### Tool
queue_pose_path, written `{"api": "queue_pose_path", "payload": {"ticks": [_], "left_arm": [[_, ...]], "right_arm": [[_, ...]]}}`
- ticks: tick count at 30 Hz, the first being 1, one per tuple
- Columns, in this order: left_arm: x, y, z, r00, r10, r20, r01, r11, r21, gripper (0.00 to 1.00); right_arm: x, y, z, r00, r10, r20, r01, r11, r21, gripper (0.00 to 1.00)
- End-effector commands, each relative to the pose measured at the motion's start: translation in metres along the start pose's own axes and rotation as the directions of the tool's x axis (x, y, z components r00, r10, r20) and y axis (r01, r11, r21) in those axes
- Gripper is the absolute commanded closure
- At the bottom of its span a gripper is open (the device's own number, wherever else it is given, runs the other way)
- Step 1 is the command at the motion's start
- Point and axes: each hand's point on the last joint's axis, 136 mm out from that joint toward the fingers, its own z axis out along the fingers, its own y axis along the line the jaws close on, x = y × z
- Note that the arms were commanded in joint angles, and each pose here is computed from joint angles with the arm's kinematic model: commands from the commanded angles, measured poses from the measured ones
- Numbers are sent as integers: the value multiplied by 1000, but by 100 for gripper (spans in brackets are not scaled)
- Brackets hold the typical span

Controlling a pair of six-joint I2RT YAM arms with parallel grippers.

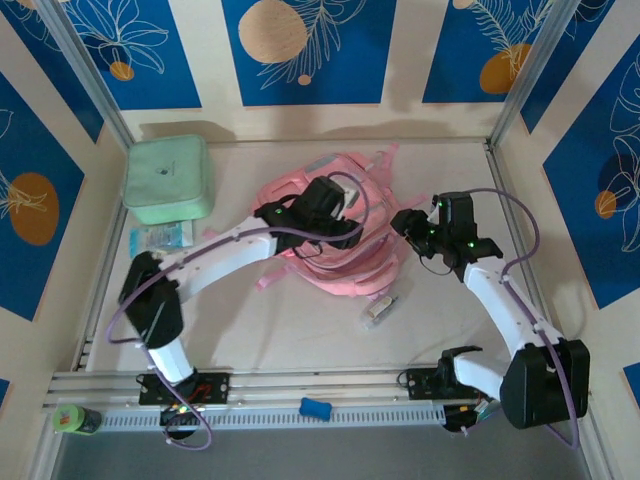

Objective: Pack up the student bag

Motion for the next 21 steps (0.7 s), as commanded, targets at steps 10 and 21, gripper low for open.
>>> {"api": "queue_pose_path", "payload": {"ticks": [10, 21], "left_arm": [[32, 164, -17, 781, -601, 169, 616, 785, -56, 36], [43, 203, 32, 642, -741, 197, 763, 642, -71, 50]], "right_arm": [[104, 24, 11, 909, -252, -332, 267, 964, -1, 35], [122, 7, 18, 902, -221, -371, 250, 968, 32, 33]]}}
